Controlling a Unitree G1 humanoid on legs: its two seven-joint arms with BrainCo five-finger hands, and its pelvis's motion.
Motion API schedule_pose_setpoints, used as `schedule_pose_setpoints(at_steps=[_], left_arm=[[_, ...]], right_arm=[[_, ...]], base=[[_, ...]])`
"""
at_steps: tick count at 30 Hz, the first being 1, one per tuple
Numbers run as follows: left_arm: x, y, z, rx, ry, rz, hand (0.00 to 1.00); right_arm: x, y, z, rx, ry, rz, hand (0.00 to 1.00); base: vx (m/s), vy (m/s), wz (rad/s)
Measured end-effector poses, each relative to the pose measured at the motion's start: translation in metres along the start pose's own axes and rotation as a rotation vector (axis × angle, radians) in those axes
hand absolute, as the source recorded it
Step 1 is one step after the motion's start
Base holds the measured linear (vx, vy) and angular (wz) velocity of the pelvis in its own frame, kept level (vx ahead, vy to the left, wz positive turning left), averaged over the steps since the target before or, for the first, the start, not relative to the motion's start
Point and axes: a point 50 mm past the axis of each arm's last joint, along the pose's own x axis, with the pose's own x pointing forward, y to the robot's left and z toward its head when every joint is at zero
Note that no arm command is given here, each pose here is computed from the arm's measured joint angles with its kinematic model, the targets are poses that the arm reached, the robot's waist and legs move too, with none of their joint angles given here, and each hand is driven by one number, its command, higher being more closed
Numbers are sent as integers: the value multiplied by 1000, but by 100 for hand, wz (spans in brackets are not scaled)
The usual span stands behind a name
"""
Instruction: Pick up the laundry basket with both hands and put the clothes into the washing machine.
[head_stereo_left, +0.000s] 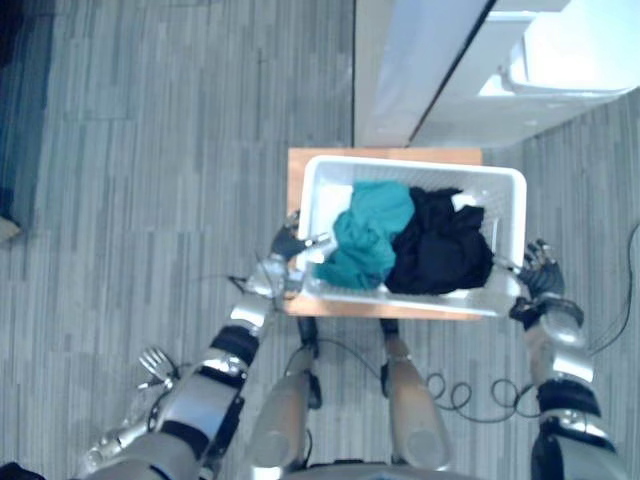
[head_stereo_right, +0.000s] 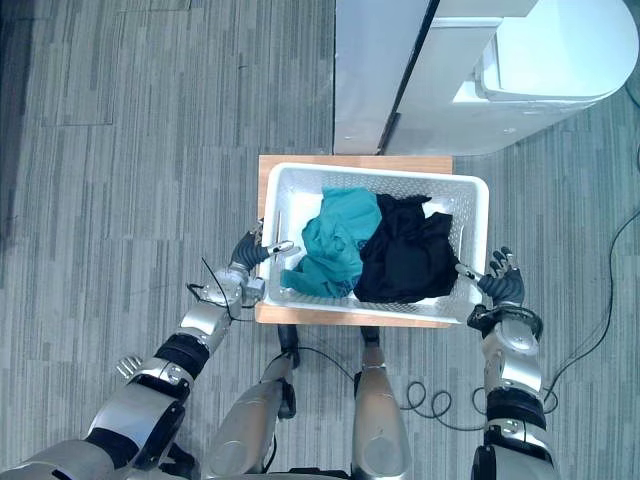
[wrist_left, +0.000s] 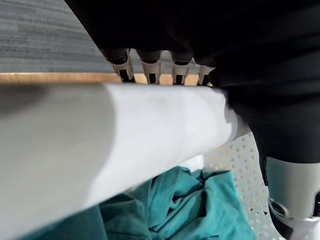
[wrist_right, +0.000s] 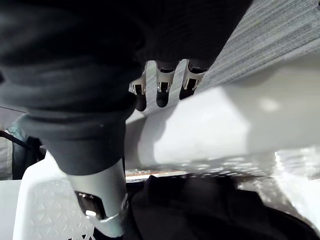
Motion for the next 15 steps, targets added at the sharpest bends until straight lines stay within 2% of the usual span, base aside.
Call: schedule_pose_setpoints(at_steps=[3,15], left_arm=[[5,0,6,17,-9,3,0],[21,11,51,40,-125,67,0]], right_arm=[[9,17,12,-12,-24,32,0],[31,38,59,-136,-126,84,0]], base=[[0,0,0],[1,-1,0]])
